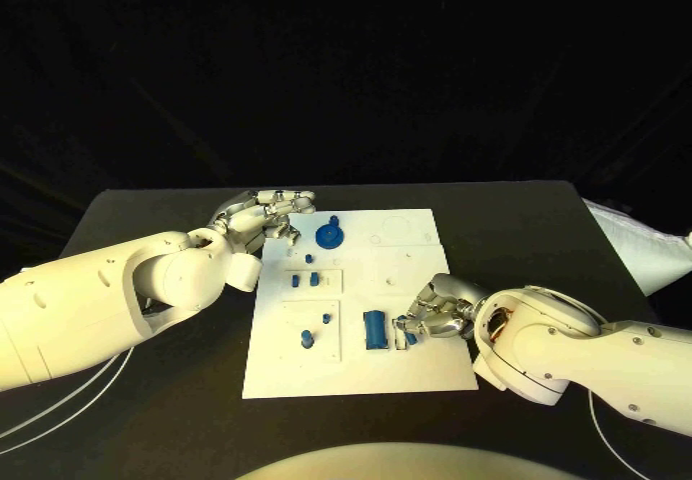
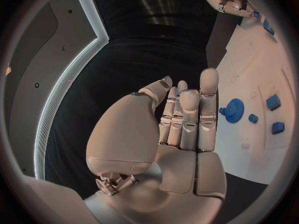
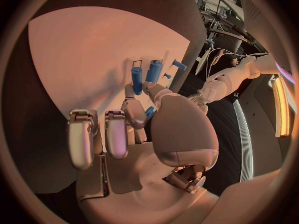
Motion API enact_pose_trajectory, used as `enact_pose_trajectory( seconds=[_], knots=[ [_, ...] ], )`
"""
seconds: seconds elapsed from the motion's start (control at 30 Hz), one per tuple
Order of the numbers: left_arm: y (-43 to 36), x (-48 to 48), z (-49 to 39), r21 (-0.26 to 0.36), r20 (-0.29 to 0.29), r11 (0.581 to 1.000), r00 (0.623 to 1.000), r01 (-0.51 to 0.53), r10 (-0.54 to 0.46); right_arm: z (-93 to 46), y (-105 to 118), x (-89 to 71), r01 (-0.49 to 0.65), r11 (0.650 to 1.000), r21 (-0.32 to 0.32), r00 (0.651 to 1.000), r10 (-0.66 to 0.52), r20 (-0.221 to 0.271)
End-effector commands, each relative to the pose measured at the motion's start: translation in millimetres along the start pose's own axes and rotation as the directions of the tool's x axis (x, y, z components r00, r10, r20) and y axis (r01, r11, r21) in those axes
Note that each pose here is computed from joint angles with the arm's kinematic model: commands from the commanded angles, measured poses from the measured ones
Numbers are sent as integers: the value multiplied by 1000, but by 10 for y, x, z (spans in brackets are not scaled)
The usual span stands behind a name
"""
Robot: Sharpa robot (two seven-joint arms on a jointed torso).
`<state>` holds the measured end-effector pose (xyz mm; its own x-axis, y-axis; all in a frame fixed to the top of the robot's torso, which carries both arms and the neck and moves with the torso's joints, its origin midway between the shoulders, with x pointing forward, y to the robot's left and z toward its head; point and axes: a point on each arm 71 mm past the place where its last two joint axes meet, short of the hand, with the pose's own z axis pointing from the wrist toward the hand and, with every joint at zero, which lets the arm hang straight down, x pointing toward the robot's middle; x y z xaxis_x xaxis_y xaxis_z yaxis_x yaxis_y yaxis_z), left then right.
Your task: Assemble the parts on the task board
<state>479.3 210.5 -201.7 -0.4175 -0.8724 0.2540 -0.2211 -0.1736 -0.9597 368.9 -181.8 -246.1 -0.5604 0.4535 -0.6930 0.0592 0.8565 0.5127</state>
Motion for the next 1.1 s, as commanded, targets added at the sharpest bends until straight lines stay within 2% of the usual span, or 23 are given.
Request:
enact_pose_trajectory(
  seconds=[0.03, 0.43, 0.73, 1.1],
  knots=[
    [-2, 38, 5, 3, -27, 1000, 1000, 4, -4, 22, 15, 19, 49, 999, -2, 999, -49, -14],
    [1, 40, 4, -1, -31, 1000, 1000, 5, -5, 58, 47, 31, 104, 994, -16, 994, -105, -9],
    [2, 42, 2, -4, -35, 1000, 999, 1, -1, 55, 62, 59, 136, 990, -23, 990, -137, -34],
    [4, 46, 1, -7, -39, 1000, 999, 1, -2, 63, 64, 68, 145, 989, -22, 988, -146, -42]
  ],
)
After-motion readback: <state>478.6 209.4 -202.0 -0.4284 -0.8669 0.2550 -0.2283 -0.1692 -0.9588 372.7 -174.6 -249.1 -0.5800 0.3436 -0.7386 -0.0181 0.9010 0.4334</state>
